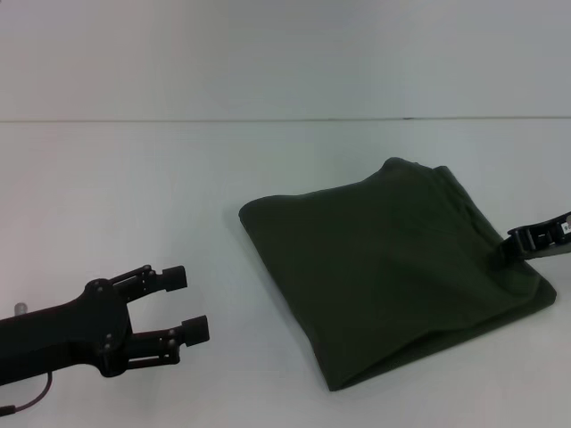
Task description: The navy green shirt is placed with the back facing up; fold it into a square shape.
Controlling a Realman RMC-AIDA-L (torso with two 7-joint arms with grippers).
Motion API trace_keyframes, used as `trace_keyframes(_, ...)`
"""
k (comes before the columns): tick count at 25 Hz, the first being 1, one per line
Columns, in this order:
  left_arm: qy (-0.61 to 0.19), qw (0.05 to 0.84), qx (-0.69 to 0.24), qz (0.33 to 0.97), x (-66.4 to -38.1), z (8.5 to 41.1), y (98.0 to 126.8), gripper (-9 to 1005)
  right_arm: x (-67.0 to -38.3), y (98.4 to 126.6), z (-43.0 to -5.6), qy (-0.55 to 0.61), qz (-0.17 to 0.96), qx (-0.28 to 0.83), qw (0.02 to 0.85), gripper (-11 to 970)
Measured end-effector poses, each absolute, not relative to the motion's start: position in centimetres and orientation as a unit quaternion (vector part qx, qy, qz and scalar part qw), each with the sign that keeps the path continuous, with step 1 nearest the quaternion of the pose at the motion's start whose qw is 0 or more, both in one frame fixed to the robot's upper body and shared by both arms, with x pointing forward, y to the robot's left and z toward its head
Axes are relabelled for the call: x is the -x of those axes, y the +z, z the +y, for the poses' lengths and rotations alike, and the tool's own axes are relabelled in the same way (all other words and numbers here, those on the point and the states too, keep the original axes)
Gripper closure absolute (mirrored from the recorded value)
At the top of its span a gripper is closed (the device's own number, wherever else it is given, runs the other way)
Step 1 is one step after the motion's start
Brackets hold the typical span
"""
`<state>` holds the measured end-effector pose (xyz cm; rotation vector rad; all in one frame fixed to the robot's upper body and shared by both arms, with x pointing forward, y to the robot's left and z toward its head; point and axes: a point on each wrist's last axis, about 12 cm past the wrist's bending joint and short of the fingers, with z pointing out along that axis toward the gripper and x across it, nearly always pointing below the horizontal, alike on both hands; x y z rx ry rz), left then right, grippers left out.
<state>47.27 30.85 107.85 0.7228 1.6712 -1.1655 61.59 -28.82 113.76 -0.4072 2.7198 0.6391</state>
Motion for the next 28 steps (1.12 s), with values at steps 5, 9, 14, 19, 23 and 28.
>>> trace_keyframes(5, -0.473, 0.48, -0.287, 0.681, -47.2, 31.1, 107.9, 116, -61.5, 113.6, -30.0, 0.232, 0.949, 0.113, 0.181, 922)
trace_keyframes(9, -0.473, 0.483, -0.283, 0.681, -47.2, 31.1, 107.9, 120, -61.0, 113.2, -31.6, 0.246, 0.945, 0.075, 0.201, 937)
trace_keyframes(14, -0.474, 0.482, -0.28, 0.682, -47.2, 31.1, 107.9, 124, -60.0, 111.5, -32.8, 0.267, 0.939, 0.037, 0.212, 933)
trace_keyframes(19, -0.48, 0.48, -0.27, 0.683, -47.2, 30.9, 107.6, 128, -59.5, 110.5, -33.1, 0.274, 0.937, 0.026, 0.217, 929)
trace_keyframes(23, -0.501, 0.473, -0.226, 0.688, -47.4, 30.9, 107.6, 132, -59.0, 110.1, -33.5, 0.295, 0.926, 0.012, 0.235, 871)
trace_keyframes(28, -0.526, 0.457, -0.173, 0.696, -47.9, 30.9, 107.7, 136, -57.3, 110.0, -35.4, 0.351, 0.881, -0.008, 0.317, 777)
